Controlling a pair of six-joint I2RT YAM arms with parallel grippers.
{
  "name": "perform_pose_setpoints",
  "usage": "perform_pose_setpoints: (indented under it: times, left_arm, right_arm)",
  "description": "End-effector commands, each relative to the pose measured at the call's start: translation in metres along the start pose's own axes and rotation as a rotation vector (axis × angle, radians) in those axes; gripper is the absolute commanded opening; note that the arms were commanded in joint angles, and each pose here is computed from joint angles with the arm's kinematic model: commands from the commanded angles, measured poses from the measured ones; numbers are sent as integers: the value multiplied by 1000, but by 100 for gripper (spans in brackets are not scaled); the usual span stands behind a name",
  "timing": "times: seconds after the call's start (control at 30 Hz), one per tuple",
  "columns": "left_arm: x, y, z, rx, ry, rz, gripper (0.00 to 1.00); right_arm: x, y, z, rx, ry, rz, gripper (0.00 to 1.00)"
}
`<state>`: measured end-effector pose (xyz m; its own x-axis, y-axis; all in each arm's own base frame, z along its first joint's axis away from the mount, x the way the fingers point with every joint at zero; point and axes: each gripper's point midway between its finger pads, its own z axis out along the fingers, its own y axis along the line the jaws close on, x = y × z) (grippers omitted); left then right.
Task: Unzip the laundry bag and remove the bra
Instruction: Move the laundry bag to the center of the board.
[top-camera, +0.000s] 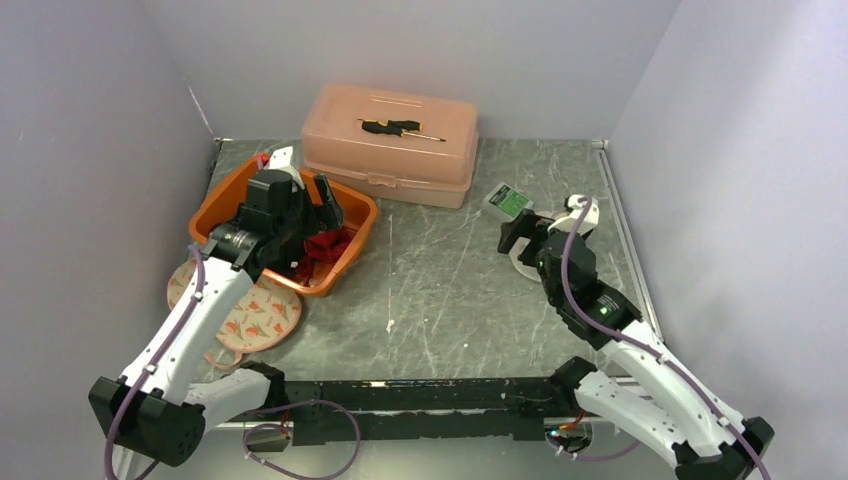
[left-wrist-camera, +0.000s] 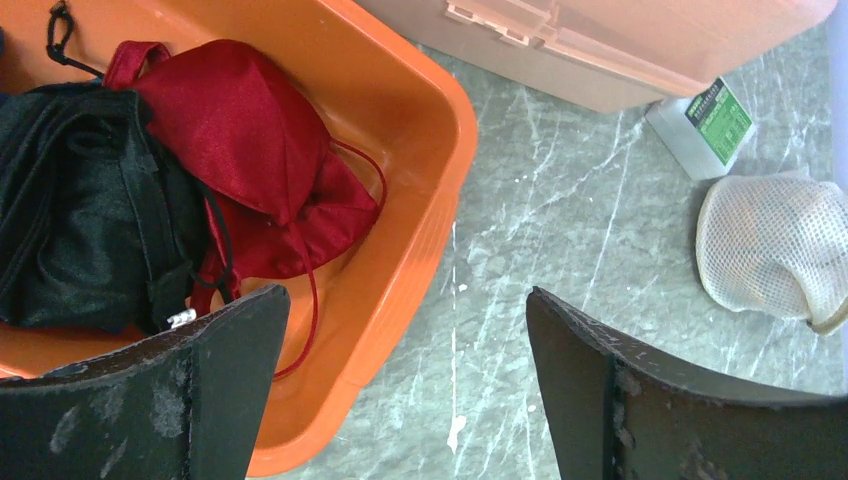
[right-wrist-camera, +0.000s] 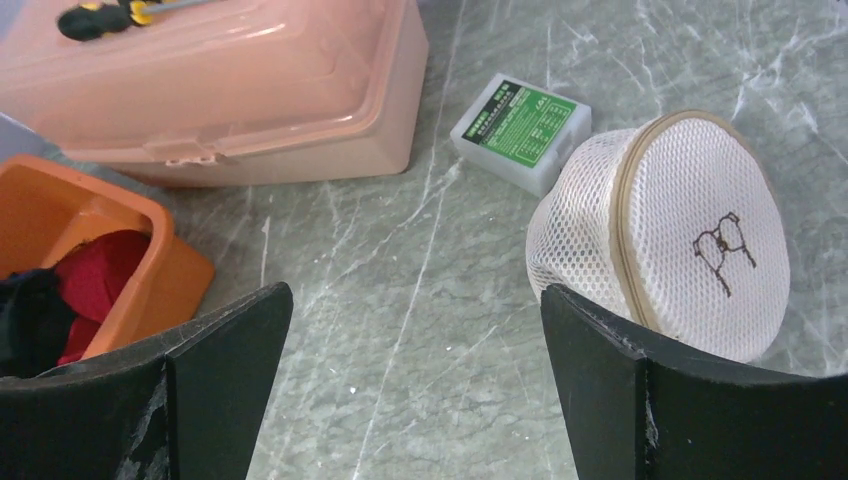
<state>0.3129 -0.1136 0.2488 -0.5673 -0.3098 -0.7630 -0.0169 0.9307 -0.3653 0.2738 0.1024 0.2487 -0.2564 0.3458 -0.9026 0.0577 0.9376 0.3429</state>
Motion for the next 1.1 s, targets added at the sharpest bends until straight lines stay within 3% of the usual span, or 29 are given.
perform_pose_setpoints:
  times: [0.0, 0.17, 0.43, 0.6, 0.77, 1.07]
  left_arm:
    - [-9, -15, -10, 93, -48, 47, 94]
    - [-10, -18, -16, 132, -83, 69, 94]
    - [-10, -17, -20, 143, -112, 75, 94]
    - [-9, -16, -20, 139, -100, 76, 94]
    - [-8, -11, -23, 110, -103, 50, 92]
    - [-5, -20, -24, 164, -84, 41, 92]
  right_arm:
    - [-22, -1, -15, -56, -100, -3, 100]
    - [-37, -25, -23, 33, -208, 49, 99]
    - [-45, -62, -23, 267, -210, 68, 95]
    - [-70, -87, -20, 332, -291, 158, 94]
    - [-45, -99, 2, 385, -198, 160, 92]
    - [6, -107, 42, 345, -62, 117, 79]
